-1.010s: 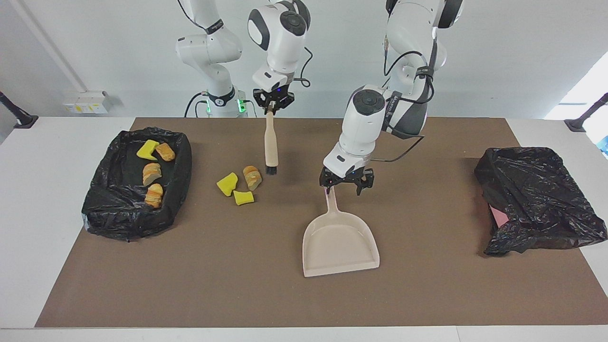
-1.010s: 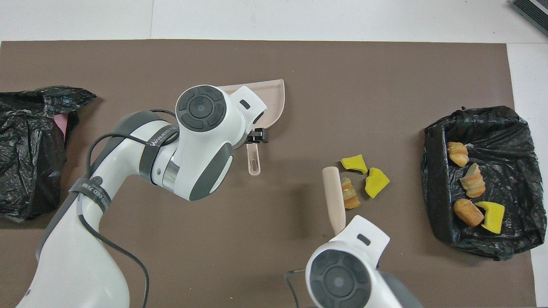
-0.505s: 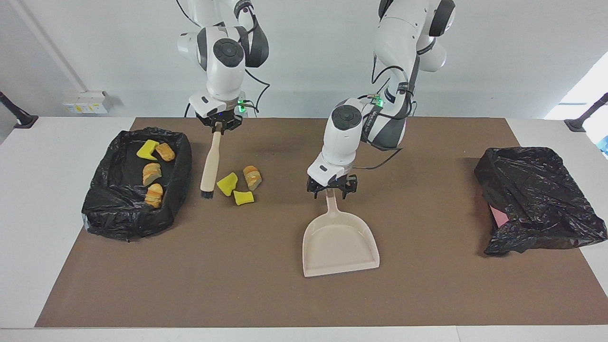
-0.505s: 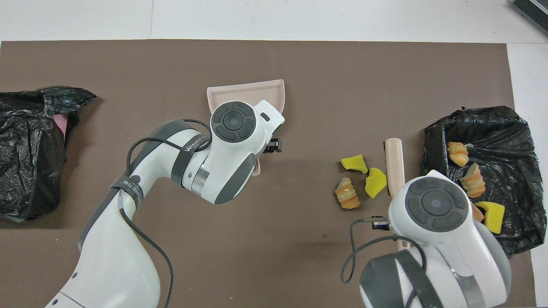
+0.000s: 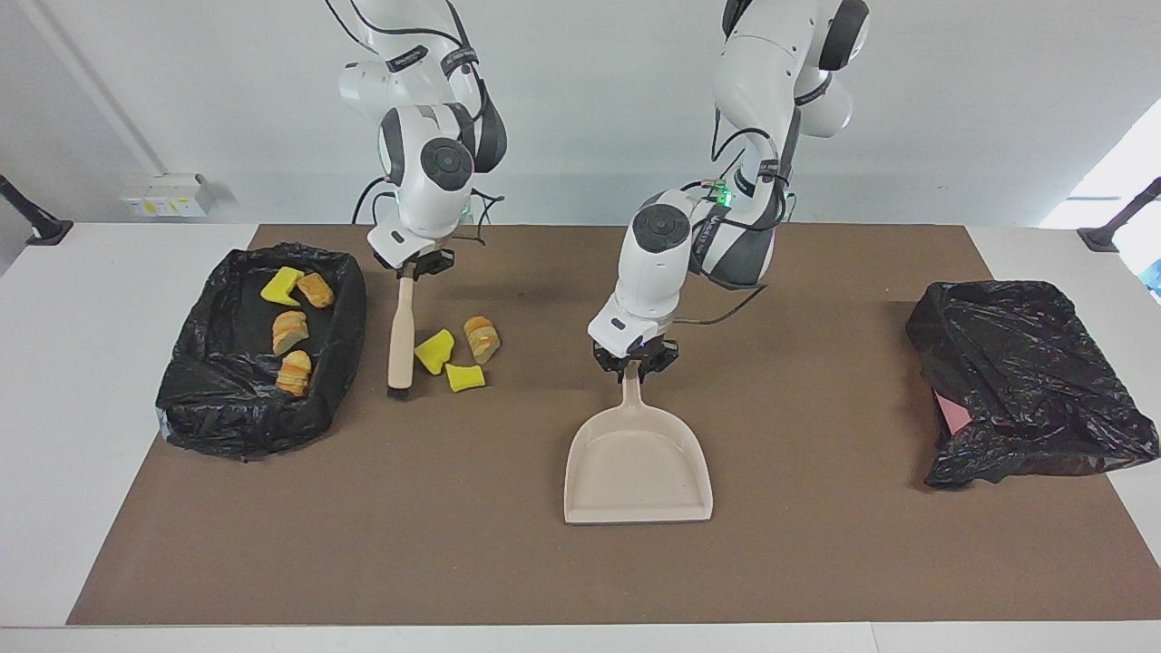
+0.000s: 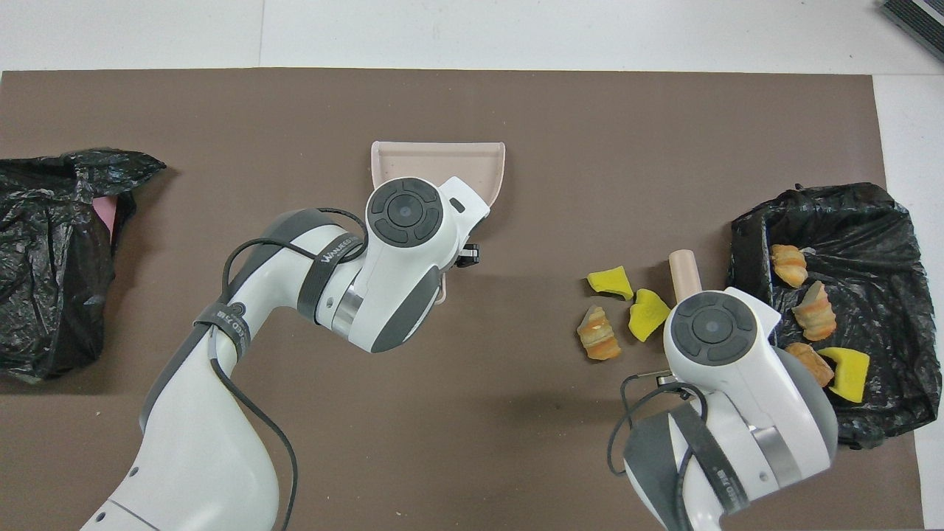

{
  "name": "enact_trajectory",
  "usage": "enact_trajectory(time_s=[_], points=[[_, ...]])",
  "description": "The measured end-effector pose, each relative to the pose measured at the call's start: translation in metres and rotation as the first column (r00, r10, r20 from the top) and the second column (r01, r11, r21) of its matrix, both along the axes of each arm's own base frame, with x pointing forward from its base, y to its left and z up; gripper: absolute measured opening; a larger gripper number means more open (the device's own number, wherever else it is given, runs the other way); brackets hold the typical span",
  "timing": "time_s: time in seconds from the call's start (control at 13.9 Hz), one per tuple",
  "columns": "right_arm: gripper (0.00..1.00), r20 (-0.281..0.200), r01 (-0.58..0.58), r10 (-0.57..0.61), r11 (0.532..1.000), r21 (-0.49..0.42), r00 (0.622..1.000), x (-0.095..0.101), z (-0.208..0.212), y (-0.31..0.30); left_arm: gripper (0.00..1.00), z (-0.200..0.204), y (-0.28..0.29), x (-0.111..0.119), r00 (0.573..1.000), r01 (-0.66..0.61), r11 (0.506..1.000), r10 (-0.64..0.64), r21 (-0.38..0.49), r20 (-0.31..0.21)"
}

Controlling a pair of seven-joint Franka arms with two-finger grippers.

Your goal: Sweep and dump trash in bin

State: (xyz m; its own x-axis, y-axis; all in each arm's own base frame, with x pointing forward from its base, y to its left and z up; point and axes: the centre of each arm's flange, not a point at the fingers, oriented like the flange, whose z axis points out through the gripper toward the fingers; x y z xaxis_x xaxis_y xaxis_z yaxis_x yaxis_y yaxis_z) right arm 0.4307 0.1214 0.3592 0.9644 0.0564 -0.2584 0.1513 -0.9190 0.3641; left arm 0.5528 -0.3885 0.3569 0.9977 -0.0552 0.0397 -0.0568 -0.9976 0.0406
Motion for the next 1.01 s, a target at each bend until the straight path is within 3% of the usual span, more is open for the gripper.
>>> enact_trajectory(time_s=[0.22,0.58,0.79,1.01], points=[[0.26,0.002,-0.004,0.004,0.998,0.055,1.000,-0.003,-0.014,0.027,0.33,0.019,0.025,0.012,1.000,0.017,1.000,-0.017,0.007,0.006],[0.26,0.009,-0.007,0.005,0.988,0.155,1.000,-0.011,-0.004,0.075,0.33,0.065,0.093,0.031,0.974,0.228,0.973,-0.227,0.030,-0.023],[0.26,0.062,0.053,-0.062,0.988,0.147,0.996,-0.011,0.009,0.101,0.33,0.082,0.129,0.040,0.926,0.377,0.926,-0.376,0.033,-0.027],[0.26,0.065,0.037,-0.041,0.998,0.059,0.997,-0.006,0.037,0.074,0.33,0.102,0.174,0.048,0.829,0.559,0.829,-0.558,0.033,-0.035]])
